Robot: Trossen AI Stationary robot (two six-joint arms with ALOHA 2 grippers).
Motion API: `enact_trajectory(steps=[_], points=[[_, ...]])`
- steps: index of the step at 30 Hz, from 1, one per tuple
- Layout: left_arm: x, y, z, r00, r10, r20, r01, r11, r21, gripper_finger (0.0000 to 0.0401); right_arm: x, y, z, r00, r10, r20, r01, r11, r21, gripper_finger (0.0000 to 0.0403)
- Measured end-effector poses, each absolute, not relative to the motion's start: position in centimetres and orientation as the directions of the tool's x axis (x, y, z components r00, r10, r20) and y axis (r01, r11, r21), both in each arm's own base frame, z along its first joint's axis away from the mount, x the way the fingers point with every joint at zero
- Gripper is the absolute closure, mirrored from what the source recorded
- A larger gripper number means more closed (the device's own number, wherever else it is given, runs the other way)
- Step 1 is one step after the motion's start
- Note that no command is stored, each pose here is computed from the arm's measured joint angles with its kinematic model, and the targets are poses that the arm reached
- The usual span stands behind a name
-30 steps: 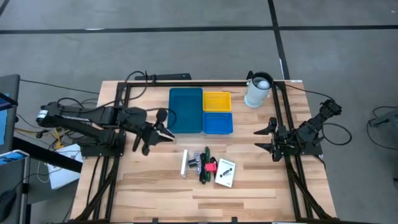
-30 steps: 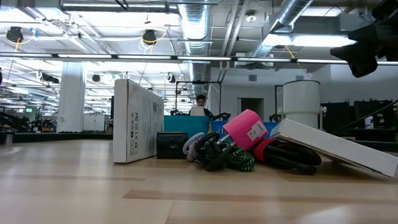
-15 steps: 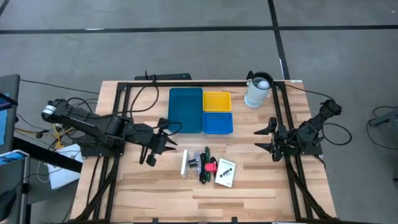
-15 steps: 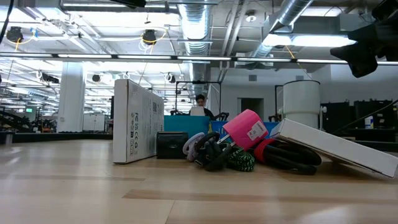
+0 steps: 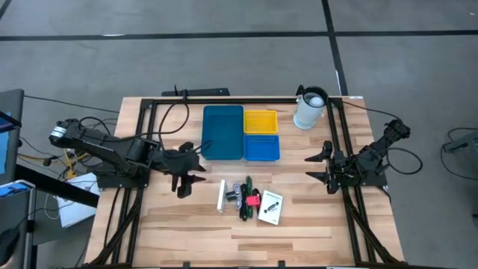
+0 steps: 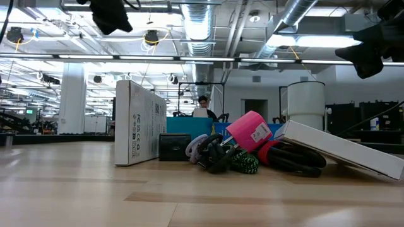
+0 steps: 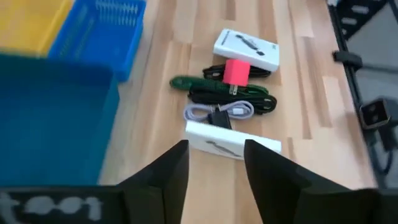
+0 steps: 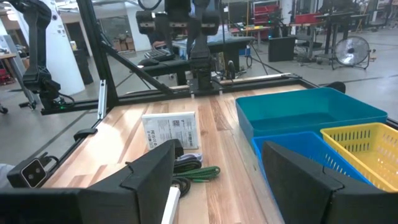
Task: Pick and place items into bin
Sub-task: Put the left card reader box into the yellow bin
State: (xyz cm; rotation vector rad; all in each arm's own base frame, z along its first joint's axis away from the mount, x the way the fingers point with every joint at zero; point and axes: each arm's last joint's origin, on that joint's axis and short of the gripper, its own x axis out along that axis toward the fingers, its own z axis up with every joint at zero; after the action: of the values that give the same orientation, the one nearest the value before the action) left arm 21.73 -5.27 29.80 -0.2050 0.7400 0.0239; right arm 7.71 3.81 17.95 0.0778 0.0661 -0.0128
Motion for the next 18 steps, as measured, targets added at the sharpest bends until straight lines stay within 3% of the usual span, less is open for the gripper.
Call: enact_trajectory(steps=[9,18], points=[[21.67,-5.58,29.77,0.718,-0.157,-0.678,-0.301,0.808,-0.506,0.0227,7.71,3.81,17.95,0.998,-0.01,-0.067,0.015,0.997,0.077,0.0168],[21.78,-5.65,29.91,0.726,-0.176,-0.664,-0.422,0.649,-0.633,0.0225,7.71,3.81,17.95,0.998,-0.01,-0.067,0.015,0.997,0.077,0.0168]])
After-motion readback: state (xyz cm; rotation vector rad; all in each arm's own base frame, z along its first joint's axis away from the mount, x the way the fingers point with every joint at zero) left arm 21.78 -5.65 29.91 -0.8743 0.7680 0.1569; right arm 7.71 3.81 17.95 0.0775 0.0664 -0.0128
